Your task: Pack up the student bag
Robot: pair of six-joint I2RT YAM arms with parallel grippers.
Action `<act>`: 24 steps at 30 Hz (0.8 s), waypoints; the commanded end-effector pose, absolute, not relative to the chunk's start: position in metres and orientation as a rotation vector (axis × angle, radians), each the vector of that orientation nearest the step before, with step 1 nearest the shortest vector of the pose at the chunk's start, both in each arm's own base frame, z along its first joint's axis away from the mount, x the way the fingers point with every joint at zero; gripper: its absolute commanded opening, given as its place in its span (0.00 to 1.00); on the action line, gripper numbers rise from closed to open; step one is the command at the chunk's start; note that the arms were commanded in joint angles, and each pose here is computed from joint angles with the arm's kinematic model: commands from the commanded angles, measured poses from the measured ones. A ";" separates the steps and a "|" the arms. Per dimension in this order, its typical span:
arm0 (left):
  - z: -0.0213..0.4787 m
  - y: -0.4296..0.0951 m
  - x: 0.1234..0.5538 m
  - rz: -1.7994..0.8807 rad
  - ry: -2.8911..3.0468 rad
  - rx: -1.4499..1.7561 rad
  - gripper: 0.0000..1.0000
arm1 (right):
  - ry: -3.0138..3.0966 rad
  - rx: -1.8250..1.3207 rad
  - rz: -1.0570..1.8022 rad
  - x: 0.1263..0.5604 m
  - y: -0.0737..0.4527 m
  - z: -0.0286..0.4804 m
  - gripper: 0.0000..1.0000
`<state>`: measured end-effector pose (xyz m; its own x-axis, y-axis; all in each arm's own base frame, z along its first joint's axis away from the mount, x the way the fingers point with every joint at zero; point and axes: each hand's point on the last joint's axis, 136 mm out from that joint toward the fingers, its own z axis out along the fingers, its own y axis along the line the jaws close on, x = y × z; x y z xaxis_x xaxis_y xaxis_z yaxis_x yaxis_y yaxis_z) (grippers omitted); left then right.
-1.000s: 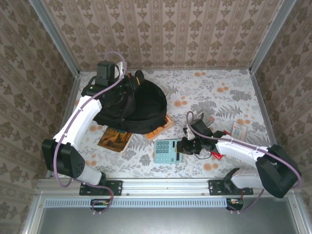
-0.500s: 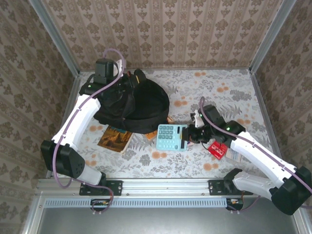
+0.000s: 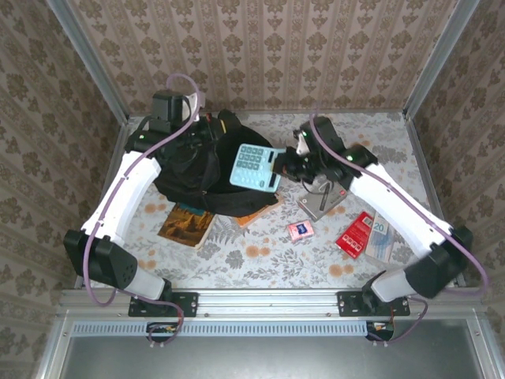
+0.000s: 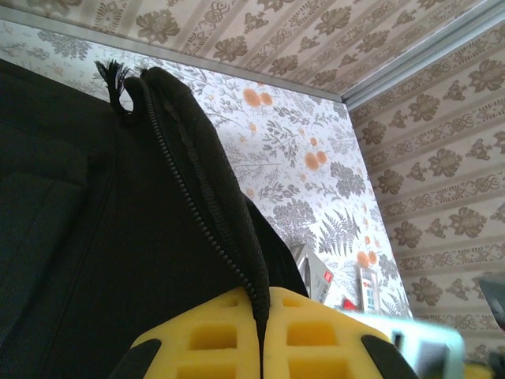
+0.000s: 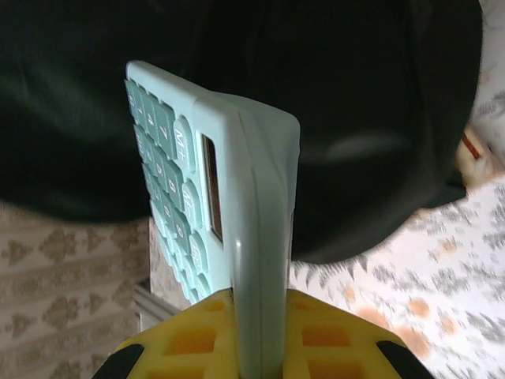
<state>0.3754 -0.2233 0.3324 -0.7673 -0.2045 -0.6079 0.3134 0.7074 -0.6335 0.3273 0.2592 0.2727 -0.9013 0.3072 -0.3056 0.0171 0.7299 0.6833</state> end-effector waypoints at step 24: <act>0.384 -0.284 0.364 -1.117 2.118 0.324 0.00 | 2.428 0.524 1.549 0.462 0.422 0.179 0.15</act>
